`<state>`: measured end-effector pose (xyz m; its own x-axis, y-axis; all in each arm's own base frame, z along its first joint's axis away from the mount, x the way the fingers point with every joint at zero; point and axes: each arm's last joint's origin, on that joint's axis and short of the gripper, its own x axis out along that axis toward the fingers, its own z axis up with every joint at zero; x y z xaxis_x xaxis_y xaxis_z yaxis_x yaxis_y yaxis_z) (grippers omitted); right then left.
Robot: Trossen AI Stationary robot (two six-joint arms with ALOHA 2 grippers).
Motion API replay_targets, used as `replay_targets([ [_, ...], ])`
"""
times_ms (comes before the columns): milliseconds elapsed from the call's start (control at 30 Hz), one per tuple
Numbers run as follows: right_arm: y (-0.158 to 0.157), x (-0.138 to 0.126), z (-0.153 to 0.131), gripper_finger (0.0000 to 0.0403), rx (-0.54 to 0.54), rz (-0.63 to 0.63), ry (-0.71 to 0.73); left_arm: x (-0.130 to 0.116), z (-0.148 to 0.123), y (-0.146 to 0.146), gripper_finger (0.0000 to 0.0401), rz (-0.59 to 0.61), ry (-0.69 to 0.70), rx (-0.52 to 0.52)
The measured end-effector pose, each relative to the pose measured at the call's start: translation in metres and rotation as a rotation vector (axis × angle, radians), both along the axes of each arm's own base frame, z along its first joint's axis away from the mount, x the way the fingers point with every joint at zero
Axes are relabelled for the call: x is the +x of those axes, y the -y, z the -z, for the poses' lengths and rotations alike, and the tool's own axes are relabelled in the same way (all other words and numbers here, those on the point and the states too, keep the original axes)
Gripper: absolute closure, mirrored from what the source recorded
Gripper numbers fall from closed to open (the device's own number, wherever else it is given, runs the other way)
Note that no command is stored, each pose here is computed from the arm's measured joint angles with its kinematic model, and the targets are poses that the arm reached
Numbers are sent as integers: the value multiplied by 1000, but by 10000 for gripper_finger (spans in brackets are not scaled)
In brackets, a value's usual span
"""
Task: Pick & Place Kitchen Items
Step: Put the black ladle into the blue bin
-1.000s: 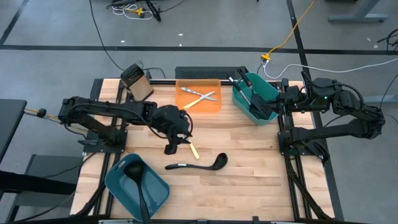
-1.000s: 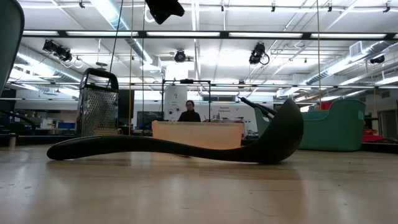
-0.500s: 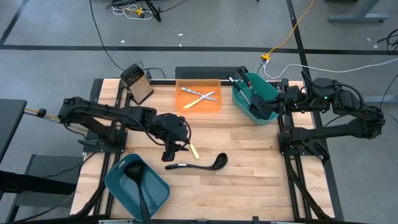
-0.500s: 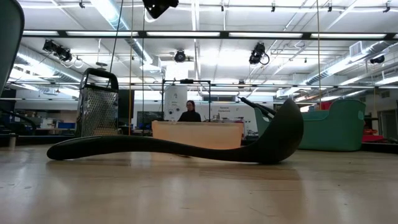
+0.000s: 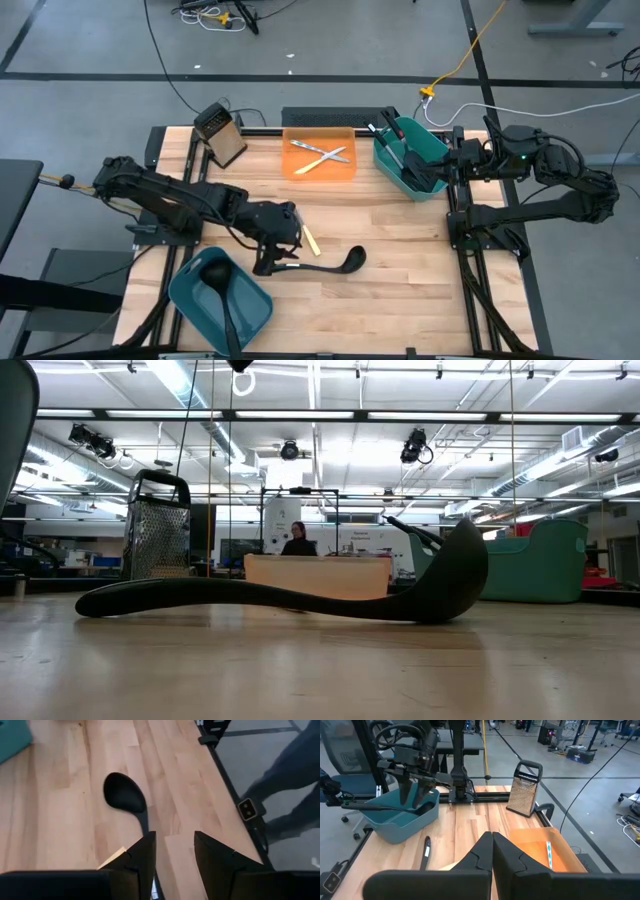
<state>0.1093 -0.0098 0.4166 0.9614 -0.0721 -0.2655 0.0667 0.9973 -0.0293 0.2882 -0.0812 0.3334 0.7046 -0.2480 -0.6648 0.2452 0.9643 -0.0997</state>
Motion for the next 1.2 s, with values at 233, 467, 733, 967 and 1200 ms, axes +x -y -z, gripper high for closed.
replay_targets([
  [233, 0, 0, 0, 398, -3, -1, 0, -1, 0, 3, 262, -55, 14, 50],
  [467, 0, 0, 0, 398, -1, 0, 0, -1, 0, 2, 261, -88, 14, 48],
  [733, 0, 0, 0, 398, -7, -1, -1, -2, 2, 1, 247, -129, -23, 22],
  [967, 0, 0, 0, 398, -8, 0, -1, -4, 4, 1, 192, -126, -45, 22],
  [1200, 0, 0, 0, 398, -8, 0, -1, -5, 5, 1, 162, -130, -58, 33],
])
